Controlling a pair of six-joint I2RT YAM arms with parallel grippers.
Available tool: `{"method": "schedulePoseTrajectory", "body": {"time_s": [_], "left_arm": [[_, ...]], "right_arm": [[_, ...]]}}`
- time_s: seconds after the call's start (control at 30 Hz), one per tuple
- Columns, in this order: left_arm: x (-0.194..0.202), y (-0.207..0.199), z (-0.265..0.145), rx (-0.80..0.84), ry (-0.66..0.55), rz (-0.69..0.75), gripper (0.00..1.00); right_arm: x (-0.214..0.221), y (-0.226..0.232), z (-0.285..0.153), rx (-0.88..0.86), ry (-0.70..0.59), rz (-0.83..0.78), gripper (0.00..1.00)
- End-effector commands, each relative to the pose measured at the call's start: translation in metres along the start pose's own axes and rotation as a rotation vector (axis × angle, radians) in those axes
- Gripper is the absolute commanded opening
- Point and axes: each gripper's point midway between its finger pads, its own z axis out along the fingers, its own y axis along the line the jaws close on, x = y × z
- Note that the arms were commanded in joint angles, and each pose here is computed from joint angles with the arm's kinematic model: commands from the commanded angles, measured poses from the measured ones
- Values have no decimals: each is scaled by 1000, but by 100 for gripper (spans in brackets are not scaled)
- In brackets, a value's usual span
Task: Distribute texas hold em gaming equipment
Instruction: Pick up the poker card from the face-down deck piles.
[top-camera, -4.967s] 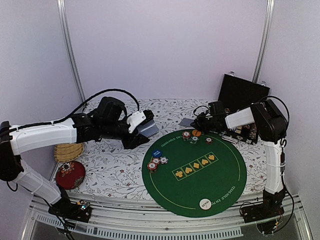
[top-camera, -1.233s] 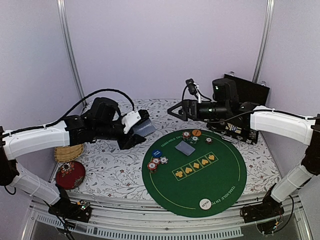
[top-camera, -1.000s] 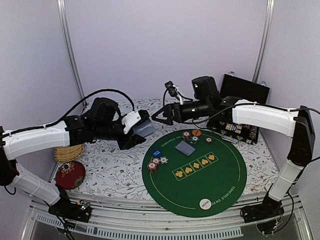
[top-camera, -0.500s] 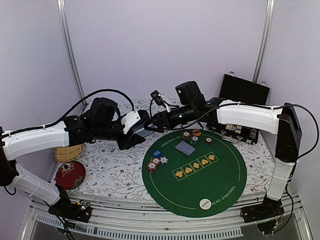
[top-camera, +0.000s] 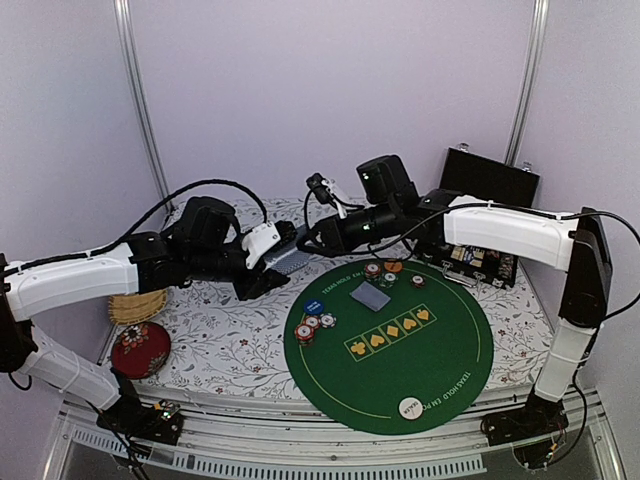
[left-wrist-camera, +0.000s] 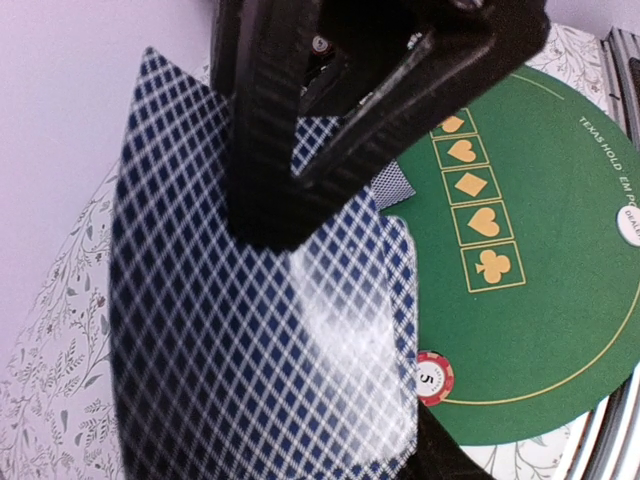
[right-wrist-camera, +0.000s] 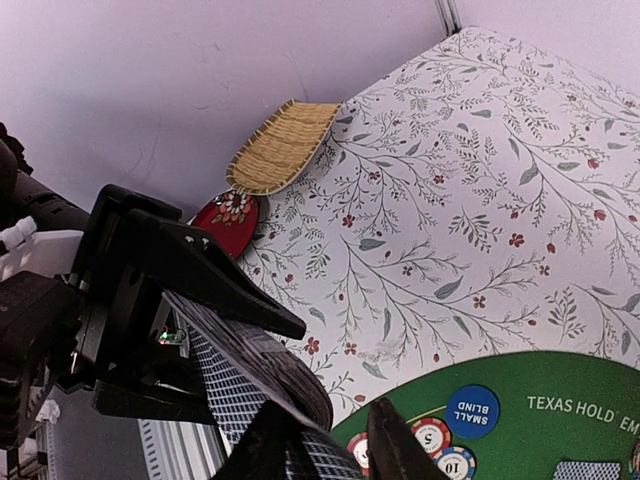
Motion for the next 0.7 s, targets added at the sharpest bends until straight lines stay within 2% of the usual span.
{"method": "schedulePoseTrajectory", "body": {"time_s": [0.0, 0.17, 0.43, 0.67], "left_arm": [[-14, 6, -7, -20, -59, 13, 49], [-13, 7, -6, -26, -56, 12, 49], [-13, 7, -6, -25, -56, 12, 49], [-15, 9, -9, -33, -60, 10, 49]], "right_arm": [[-9, 3, -18, 35, -22, -13, 23], [-13, 4, -29, 63, -29, -23, 4], [-29, 16, -54, 78, -73, -49, 2], [-51, 67, -101, -76, -146, -92, 2]]}}
